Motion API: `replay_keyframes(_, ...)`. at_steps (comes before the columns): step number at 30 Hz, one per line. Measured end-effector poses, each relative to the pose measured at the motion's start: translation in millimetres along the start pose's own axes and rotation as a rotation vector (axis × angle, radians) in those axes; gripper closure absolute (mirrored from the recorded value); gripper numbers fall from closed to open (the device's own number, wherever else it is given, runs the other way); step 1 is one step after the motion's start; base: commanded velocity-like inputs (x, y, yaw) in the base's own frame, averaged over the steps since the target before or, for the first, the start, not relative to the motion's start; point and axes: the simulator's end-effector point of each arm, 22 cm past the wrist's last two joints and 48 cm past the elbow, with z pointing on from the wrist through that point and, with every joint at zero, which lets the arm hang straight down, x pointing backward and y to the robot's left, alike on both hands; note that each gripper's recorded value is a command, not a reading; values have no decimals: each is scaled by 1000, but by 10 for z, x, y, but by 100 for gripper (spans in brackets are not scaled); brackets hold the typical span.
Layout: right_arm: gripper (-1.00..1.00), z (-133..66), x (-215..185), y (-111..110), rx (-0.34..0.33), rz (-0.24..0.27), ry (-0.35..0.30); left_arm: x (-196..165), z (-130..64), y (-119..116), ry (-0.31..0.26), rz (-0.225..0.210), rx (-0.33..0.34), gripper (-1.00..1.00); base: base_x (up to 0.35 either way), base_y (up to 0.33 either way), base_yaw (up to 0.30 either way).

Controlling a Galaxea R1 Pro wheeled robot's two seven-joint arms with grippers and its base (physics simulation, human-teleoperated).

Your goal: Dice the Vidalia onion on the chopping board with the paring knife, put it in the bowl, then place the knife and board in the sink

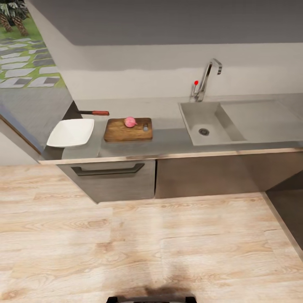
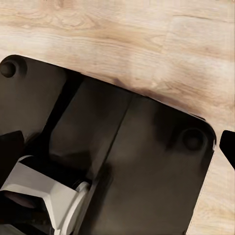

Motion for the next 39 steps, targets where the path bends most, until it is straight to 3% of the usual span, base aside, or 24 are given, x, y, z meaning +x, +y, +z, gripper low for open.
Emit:
replay_keyframes(17, -100, 1, 0, -14, 5, 1, 1, -2, 4, 14, -1, 1, -2, -100, 9, 281, 0)
replay_keyframes(25, -100, -2, 2, -95, 42, 0, 1, -1, 3, 18, -1, 0, -4, -100, 9, 290, 0)
replay_keyframes(28, -100, -3, -10, -186, 79, -2, -2, -1, 3, 17, -1, 0, -3, -100, 33, 122, 0)
replay_keyframes(35, -100, 8, -237, -661, 232, -41, -53, -1, 4, 16, 0, 1, -3, -100, 7, 27, 0)
replay_keyframes(39, -100, -1, -282, -758, 268, -44, -63, 1, 4, 17, 1, 0, -4, -100, 1, 2, 0)
